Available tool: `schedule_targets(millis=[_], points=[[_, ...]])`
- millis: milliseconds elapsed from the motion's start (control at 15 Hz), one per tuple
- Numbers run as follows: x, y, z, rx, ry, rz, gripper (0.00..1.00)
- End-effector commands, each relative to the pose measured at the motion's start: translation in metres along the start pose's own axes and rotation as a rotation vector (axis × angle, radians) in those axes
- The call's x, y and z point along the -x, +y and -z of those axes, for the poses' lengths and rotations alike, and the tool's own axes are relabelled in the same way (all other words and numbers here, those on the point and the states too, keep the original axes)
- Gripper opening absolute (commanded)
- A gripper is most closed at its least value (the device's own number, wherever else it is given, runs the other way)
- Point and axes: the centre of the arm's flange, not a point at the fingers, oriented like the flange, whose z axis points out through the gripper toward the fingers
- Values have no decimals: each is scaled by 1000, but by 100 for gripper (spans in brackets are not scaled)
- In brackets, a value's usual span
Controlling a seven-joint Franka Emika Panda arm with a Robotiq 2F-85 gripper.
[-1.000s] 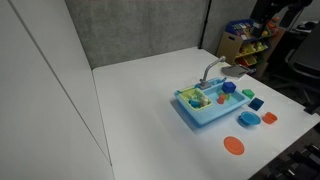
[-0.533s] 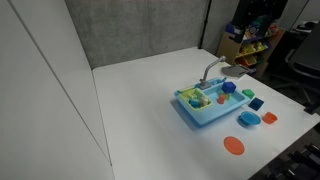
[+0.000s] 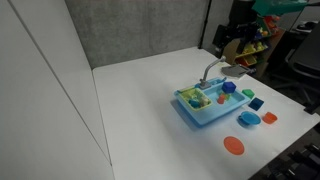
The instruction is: Move the bottle from the plate rack to the top of the dark green block
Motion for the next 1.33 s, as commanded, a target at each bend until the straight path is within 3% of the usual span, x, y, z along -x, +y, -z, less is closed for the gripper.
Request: schedule_targets(millis=[0,533,1000,1267], points=[[-19,4,-34,2,-14,-24,100],[-43,27,-119,41,-129,-136,100],[-38,30,-127,38,-135,-113,100],[-44,33,-149,26,-78,-99,100]])
